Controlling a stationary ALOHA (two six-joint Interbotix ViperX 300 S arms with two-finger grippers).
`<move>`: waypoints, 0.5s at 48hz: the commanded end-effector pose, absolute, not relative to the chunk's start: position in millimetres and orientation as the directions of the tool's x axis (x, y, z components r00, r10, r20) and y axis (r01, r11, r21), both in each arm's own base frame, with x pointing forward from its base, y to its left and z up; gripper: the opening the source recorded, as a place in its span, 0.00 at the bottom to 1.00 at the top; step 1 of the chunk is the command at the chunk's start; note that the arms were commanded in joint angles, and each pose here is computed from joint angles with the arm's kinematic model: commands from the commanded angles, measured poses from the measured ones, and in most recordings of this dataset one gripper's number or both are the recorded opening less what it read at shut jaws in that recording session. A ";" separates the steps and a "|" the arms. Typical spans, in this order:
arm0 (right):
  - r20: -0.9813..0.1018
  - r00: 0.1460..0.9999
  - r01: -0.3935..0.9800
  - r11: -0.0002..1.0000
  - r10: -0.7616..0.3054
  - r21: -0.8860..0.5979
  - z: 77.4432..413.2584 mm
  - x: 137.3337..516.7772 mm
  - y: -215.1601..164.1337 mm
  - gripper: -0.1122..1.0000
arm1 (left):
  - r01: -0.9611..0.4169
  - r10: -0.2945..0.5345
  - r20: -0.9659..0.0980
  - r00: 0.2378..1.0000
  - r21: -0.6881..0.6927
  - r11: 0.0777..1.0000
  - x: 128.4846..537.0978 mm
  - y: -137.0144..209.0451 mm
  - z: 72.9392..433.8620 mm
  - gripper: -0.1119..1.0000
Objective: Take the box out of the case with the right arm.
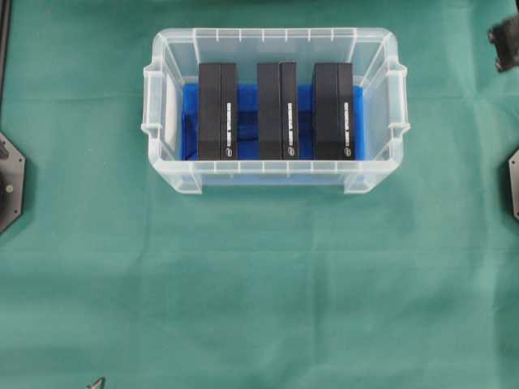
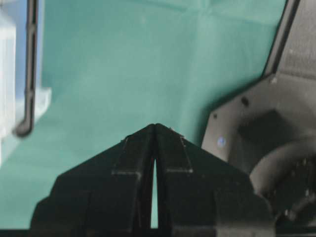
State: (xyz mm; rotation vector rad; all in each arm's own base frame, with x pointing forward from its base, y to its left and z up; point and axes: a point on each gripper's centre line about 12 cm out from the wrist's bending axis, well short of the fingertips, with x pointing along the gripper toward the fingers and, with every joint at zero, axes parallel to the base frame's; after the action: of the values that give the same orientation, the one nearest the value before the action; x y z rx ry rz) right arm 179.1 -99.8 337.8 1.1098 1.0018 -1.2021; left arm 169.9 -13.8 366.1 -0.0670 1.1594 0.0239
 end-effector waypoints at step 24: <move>-0.976 0.116 0.993 0.009 -0.186 0.116 337.1 186.0 -108.1 0.10 | -0.048 -0.019 -0.908 0.419 -0.043 0.998 171.5 -14.4 373.6 0.10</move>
State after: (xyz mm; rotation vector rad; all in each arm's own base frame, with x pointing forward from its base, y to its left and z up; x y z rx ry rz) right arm 185.6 -107.1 331.1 1.1202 1.0122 -1.2153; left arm 170.1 -13.8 365.8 -0.0654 1.1625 0.0233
